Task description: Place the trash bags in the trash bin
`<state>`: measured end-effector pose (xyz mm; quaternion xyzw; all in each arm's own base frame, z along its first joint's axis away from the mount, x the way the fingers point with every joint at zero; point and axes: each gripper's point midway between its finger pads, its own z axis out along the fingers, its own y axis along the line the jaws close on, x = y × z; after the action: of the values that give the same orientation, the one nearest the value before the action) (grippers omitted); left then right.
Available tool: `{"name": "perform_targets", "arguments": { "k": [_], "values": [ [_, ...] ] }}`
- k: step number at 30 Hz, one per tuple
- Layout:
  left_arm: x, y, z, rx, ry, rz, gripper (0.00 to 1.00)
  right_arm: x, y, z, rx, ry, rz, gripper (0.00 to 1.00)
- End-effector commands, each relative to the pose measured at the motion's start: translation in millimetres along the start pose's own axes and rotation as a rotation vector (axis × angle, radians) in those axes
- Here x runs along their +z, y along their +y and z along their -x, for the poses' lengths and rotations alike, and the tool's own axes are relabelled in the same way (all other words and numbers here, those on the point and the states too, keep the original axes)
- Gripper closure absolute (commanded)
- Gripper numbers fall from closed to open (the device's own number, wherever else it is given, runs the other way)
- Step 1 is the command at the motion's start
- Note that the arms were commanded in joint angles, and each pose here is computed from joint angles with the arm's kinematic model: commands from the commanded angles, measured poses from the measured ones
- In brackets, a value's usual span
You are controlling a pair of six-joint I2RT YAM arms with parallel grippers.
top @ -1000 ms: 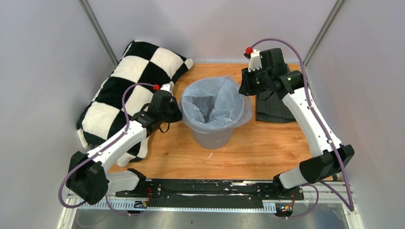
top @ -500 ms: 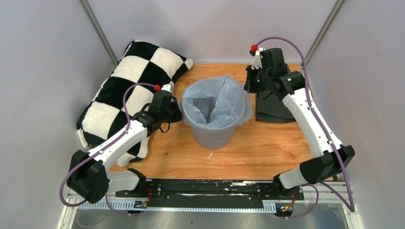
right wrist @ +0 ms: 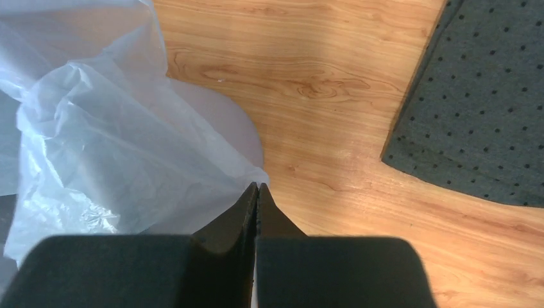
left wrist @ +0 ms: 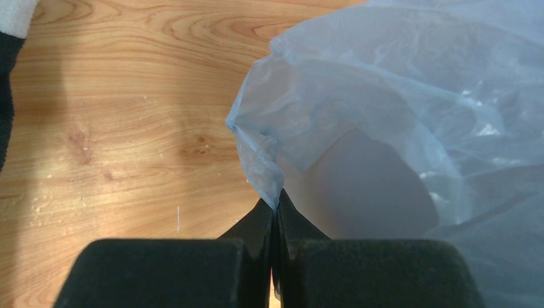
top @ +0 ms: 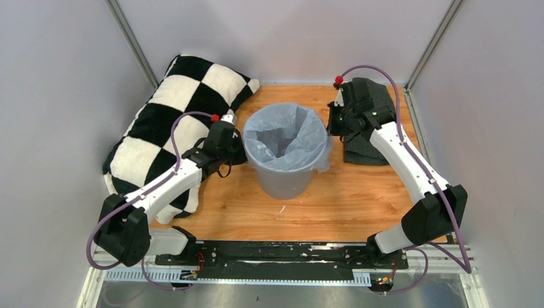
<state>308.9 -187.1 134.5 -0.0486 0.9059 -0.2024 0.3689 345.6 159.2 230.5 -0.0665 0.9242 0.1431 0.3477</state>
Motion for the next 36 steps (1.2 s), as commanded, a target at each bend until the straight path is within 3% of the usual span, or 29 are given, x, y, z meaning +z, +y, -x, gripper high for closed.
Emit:
{"name": "perform_targets", "arguments": {
  "k": [1, 28, 34, 36],
  "values": [
    [8.4, -1.2, -4.8, -0.012, 0.007, -0.025, 1.0, 4.0, -2.5, -3.2, 0.039, -0.028, 0.018, 1.0],
    [20.3, 19.3, -98.4, -0.074, 0.122, -0.034, 1.0, 32.3, -22.5, -53.8, 0.061, 0.073, -0.028, 1.0],
    [20.7, 24.5, -100.7, -0.062, 0.112, -0.008, 1.0, 22.5, -19.7, -42.7, 0.057, 0.04, -0.021, 1.0],
    [20.6, 25.0, -100.5, -0.06, 0.11, -0.007, 1.0, 12.3, -18.7, -37.6, 0.058, 0.027, -0.022, 0.85]
  ]
}}
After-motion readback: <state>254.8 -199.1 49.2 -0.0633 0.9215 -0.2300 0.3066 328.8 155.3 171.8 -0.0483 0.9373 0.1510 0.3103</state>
